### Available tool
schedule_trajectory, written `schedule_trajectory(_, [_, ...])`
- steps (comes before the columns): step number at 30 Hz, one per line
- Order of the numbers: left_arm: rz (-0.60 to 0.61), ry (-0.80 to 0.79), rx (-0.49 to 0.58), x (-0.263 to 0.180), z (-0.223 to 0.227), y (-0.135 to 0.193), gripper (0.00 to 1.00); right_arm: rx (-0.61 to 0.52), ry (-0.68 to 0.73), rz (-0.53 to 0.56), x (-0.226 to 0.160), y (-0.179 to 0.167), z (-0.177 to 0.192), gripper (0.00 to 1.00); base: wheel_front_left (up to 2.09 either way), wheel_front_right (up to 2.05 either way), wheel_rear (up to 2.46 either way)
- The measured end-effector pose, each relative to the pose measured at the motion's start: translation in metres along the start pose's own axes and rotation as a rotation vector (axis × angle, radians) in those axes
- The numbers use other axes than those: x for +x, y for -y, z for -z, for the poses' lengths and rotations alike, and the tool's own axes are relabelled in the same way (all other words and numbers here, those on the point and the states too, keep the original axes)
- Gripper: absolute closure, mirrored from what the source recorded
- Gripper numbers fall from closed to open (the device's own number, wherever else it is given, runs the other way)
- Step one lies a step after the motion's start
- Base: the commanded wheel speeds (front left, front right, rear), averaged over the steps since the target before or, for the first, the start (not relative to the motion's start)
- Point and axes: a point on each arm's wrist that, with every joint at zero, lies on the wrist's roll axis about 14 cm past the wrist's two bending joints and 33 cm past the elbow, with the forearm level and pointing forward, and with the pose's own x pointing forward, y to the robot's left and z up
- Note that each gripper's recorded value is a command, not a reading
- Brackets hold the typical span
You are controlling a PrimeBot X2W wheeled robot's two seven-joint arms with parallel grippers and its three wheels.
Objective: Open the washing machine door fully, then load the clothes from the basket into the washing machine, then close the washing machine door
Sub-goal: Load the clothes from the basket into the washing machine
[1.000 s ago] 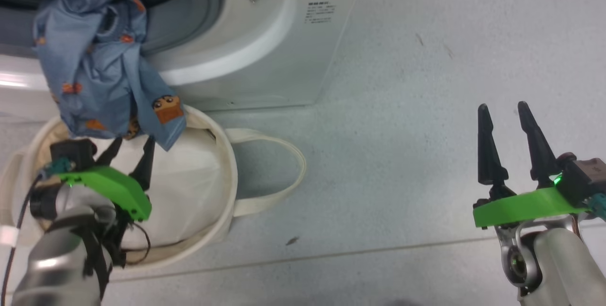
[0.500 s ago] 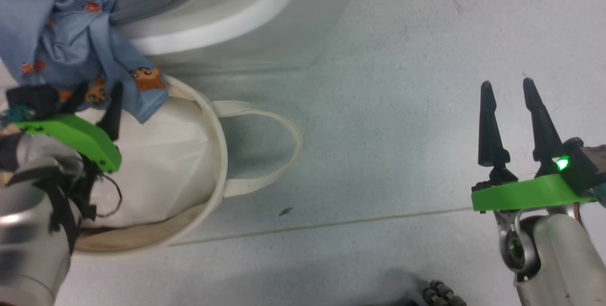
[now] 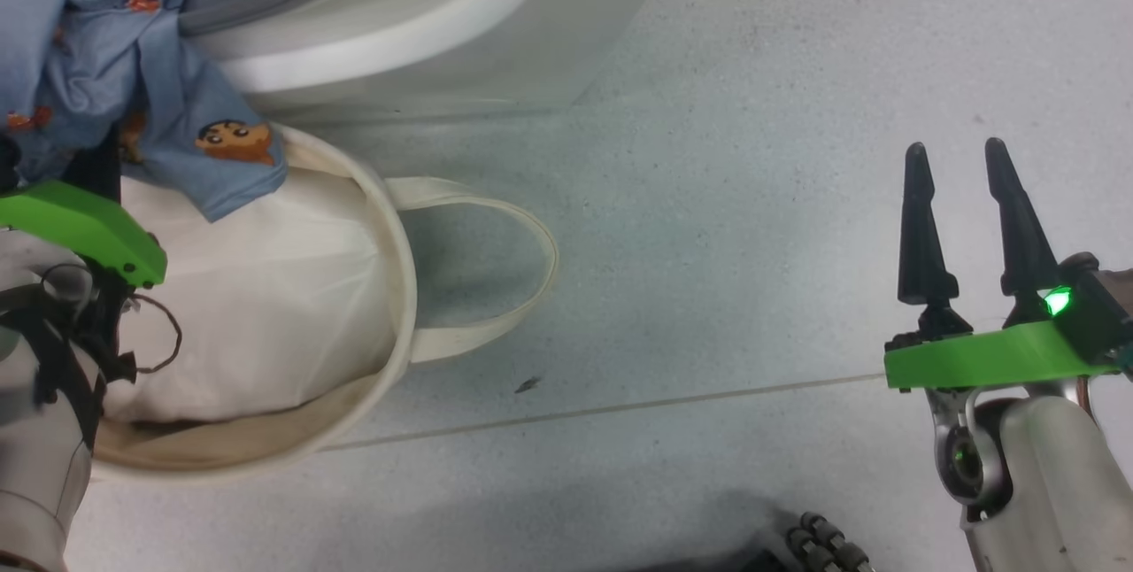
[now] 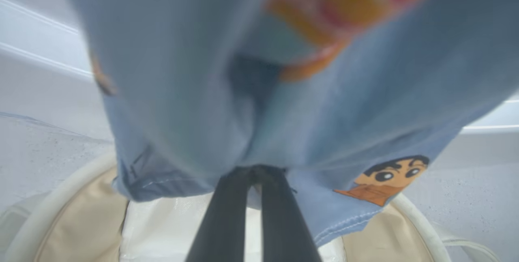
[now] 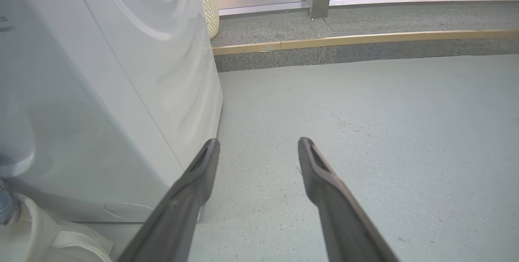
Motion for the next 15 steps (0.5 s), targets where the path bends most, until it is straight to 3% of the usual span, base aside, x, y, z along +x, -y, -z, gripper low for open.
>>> schedule_trajectory(15, [0.005,0.079,0.035,-0.018,-0.033,-0.002,1.00,0.025,0.048,-0.049,0.007,-0.018,-0.017,0.00,0.00,0.00,0.00])
